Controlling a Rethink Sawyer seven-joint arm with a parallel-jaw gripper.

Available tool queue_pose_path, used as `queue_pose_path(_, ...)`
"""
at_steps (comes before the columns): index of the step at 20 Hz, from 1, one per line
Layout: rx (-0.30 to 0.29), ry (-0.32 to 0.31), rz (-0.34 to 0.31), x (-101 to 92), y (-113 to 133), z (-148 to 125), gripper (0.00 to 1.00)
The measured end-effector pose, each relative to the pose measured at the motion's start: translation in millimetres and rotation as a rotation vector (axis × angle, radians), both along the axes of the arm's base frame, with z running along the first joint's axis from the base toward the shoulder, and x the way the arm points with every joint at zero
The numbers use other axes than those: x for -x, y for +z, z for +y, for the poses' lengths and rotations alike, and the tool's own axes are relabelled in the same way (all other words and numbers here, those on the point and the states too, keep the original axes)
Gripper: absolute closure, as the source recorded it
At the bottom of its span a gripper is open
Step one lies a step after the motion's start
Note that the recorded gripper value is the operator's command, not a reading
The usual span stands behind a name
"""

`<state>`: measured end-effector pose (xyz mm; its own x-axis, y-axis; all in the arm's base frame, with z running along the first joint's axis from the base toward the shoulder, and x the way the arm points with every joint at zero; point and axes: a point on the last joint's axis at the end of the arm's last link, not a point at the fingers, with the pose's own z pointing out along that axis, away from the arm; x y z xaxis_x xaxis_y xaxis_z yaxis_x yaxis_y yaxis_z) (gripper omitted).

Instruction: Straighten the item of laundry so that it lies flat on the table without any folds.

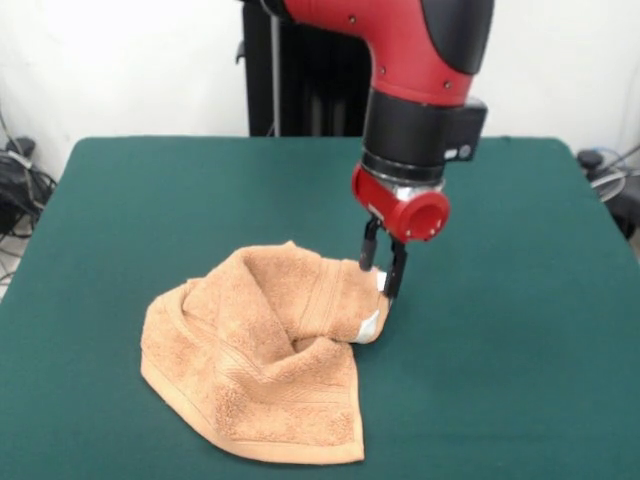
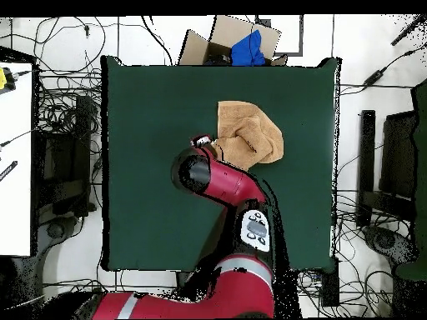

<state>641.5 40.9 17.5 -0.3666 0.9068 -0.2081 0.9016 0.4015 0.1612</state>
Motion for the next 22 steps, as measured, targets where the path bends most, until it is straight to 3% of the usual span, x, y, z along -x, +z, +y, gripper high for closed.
queue_pose_path(6,0.001,-0.003,-0.001,-9.6,-14.8,-4.6,0.00)
queue_pose_path(22,0.003,-0.030,0.034,-8.2,-54.8,-27.3,0.00)
